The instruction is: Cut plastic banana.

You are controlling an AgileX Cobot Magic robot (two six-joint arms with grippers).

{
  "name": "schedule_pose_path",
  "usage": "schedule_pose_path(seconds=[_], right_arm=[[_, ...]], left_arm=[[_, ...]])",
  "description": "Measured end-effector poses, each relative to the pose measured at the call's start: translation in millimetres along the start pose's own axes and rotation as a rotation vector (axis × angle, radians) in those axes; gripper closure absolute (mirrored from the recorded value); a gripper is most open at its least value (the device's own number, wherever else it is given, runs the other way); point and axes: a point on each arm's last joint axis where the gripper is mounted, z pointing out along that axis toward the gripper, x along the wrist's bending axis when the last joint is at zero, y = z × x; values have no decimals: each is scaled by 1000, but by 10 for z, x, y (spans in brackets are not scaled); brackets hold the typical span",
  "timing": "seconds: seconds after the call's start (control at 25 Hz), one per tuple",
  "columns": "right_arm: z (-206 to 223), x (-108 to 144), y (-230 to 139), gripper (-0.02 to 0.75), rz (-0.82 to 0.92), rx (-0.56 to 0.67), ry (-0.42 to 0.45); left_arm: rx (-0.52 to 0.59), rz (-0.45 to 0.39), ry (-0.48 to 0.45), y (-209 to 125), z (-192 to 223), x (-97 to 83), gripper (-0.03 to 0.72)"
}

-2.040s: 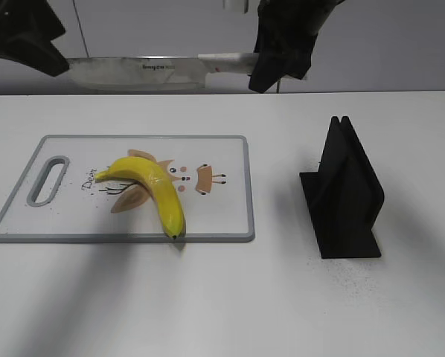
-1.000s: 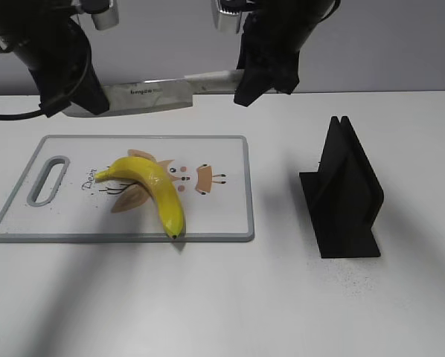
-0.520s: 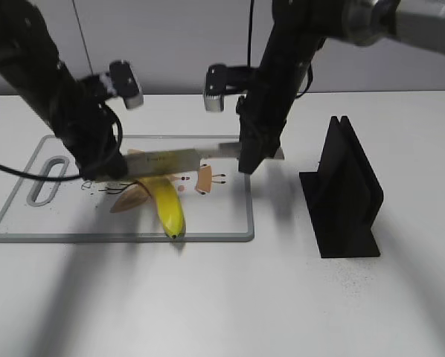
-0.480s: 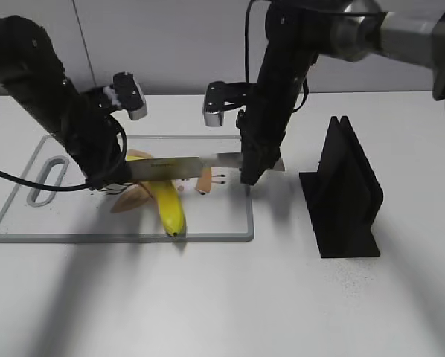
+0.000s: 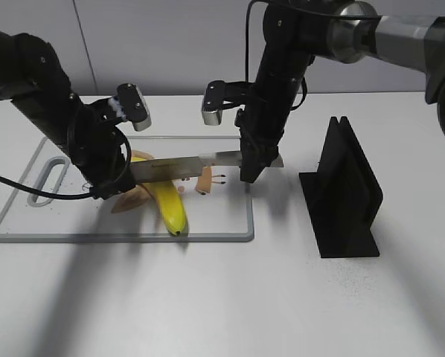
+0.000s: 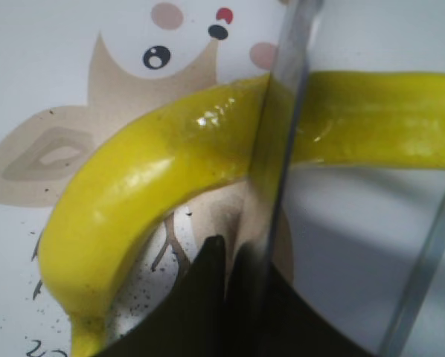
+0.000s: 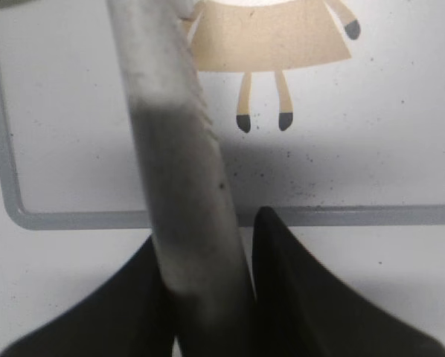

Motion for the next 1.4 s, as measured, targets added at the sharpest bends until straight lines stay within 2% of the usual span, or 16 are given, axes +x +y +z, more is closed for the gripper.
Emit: schedule_pose_path(seconds=[0.4,0.64,0.88,1.28,1.36,1.4], right_arm=[[-11,-3,14,512,-1,-1,-6],[-106,20,36,512,-6,4,-32],[-192,65,61,512,-7,-2,-39],[-715,185,157,513,-36,-57,-129],[-781,205,166,513,-39,-65,-140],[-811,217,174,513,-42,-69,-144]], left_arm=[[6,-7,-6,-23,55,-1,670],[10,19,13,3,-12,1,674],[25,41,-31,62,-115,5,683],[-8,82,-9,232,-531,-3,687],[-11,65,-16,247,-572,-6,645],[-11,50,-24,253,-588,-8,595]])
